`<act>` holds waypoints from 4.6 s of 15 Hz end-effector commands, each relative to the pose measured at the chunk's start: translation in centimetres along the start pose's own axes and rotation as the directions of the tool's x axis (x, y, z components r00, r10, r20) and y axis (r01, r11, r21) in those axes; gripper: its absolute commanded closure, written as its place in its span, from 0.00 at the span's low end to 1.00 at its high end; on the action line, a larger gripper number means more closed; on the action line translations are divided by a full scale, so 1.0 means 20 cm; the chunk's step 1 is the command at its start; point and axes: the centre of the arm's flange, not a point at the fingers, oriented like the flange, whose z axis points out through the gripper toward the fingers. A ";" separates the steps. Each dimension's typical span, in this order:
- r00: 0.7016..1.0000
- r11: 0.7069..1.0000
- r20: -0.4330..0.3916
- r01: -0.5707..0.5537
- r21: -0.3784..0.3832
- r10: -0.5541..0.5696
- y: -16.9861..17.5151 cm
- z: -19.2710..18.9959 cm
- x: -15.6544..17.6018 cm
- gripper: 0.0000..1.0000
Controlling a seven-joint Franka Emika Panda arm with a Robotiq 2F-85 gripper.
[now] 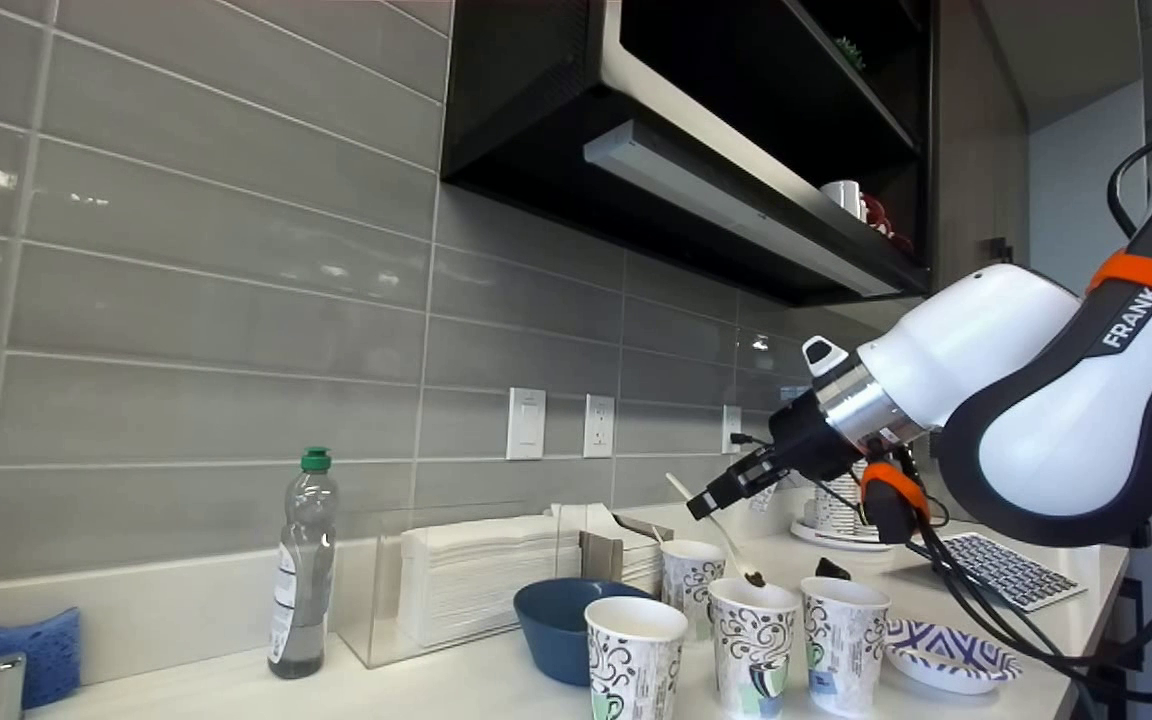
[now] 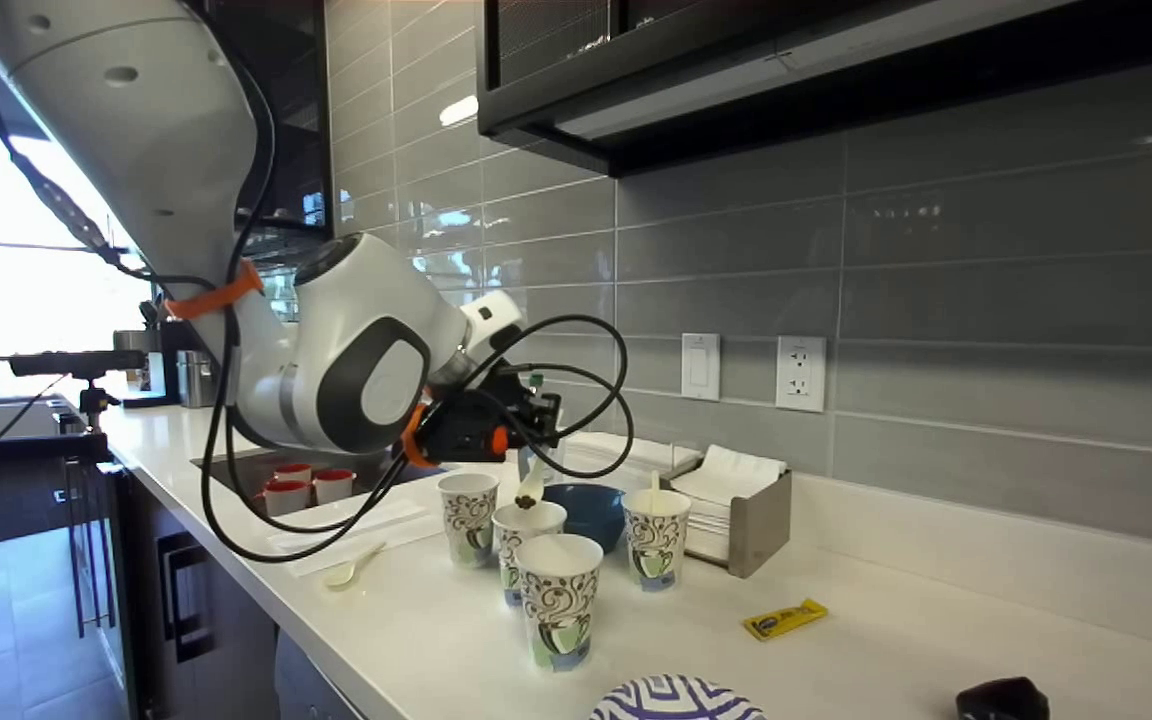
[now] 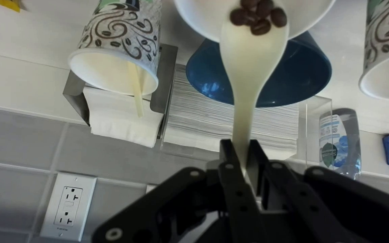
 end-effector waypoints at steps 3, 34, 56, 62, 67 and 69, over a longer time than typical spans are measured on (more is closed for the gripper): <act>0.996 1.000 -0.084 -0.026 -0.008 0.025 0.01 -0.03 -0.01 0.97; 0.976 0.992 -0.183 -0.125 -0.015 0.121 0.06 -0.12 -0.14 0.97; 0.975 0.992 -0.201 -0.111 -0.052 0.098 0.00 -0.29 -0.04 0.97; 1.000 0.998 -0.014 0.020 -0.060 -0.021 -0.12 -0.43 0.22 0.97; 0.983 0.994 0.163 0.098 -0.042 -0.090 -0.22 -0.53 0.30 0.97; 0.970 0.992 0.213 0.122 -0.030 -0.113 -0.26 -0.57 0.32 0.97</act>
